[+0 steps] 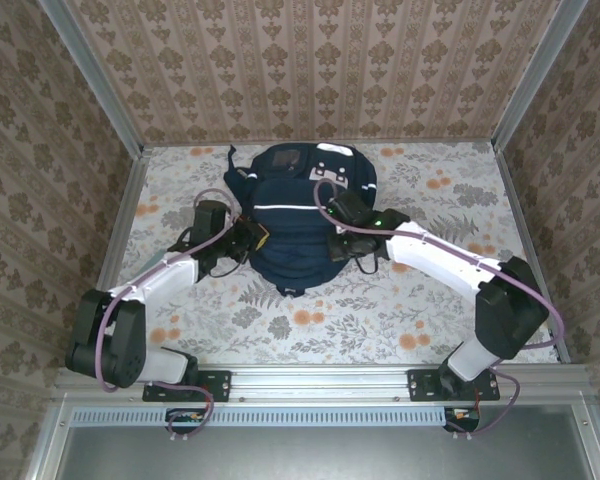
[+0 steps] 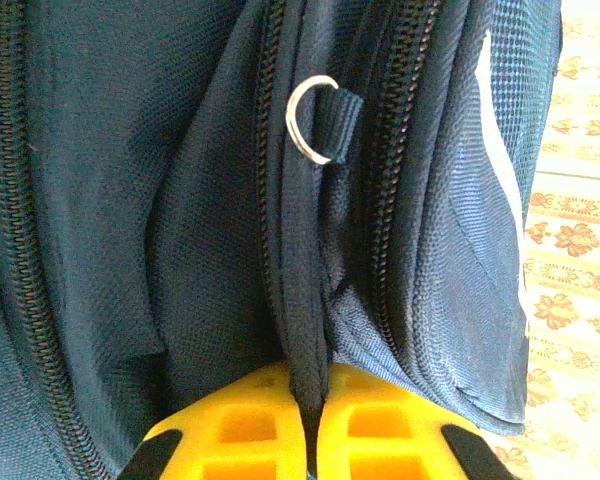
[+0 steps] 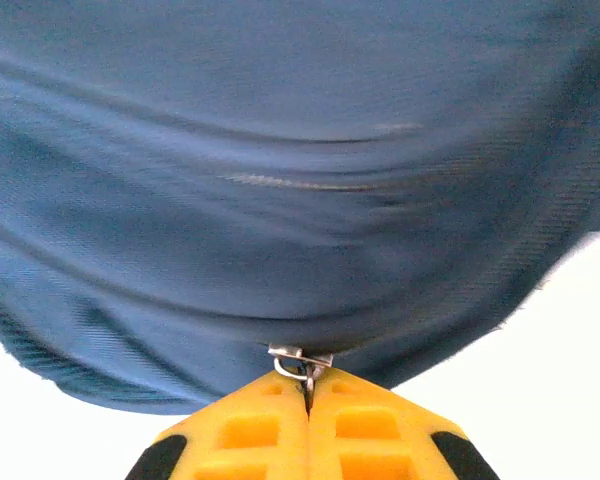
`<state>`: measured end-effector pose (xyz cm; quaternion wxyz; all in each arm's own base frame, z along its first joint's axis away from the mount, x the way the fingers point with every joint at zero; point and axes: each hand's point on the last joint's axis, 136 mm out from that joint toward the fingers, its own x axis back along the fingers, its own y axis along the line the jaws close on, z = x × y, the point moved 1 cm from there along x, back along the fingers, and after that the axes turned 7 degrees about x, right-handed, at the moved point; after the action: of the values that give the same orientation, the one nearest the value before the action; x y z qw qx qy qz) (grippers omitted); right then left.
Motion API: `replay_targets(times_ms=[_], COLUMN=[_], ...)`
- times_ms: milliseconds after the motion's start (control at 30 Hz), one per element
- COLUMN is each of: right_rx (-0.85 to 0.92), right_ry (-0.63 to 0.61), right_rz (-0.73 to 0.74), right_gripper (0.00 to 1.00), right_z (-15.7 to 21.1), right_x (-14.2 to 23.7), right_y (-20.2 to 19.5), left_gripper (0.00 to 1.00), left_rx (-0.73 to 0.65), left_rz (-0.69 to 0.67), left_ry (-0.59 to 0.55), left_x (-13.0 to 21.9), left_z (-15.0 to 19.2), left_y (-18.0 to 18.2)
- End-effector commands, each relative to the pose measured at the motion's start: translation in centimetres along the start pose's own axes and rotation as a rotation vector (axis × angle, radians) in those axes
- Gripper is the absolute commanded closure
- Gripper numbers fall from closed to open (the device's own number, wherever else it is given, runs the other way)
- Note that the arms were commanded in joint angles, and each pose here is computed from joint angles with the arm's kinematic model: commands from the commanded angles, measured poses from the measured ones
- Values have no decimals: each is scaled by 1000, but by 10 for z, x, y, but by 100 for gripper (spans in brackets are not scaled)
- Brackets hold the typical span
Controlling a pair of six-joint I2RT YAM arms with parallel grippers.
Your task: Pack books, pencil case, and school supplies into a backpack
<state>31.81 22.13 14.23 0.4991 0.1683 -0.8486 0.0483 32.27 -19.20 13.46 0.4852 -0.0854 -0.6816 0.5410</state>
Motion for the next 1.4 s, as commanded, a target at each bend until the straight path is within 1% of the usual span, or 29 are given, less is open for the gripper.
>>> replay_targets(times_ms=[0,67,133,300,400,467,567,667,767,867,900,967,1067,1200,1367], right_rx=[18,46,92,213,255,260,240,233,244,256,258,266,285,301,295], right_ry=[39,13,-3,3,-4,-15,-64,-79,-83,-94,-93,-94,-96,-121,-129], right_rz=[167,167,135,42,8,-16,-44,-125,-250,-378,-407,-450,-499,-556,-580], right_gripper=[100,100,100,100,100,100,100,100,100,100,100,100,100,100,100], right_z=[14,5,-4,-28,-42,-51,-73,-82,-74,-58,-50,-38,-19,2,22], right_x=[9,7,2,-20,-30,-35,-41,-43,-38,-25,-20,-10,6,26,34], right_y=[-52,-61,-66,-73,-80,-86,-94,-85,-63,-39,-32,-19,1,27,47], left_gripper=[100,100,100,100,100,100,100,100,100,100,98,89,79,78,79], left_rx=[-33,-48,-63,-64,-65,-78,-97,-112,-139,-153,-159,-166,-191,-218,-234], left_rz=[-77,-93,-109,-144,-135,-141,-147,-143,-134,-125,-119,-114,-108,-106,-104], left_ry=[-73,-72,-58,-39,-11,2,27,22,14,7,7,1,-5,7,25], left_x=[15,20,25,39,44,46,49,54,59,61,62,62,62,55,38], left_z=[-14,-15,-16,-24,-26,-25,-23,-24,-24,-26,-26,-27,-26,-22,-23], left_y=[21,24,28,45,48,49,51,49,41,34,31,27,18,10,4])
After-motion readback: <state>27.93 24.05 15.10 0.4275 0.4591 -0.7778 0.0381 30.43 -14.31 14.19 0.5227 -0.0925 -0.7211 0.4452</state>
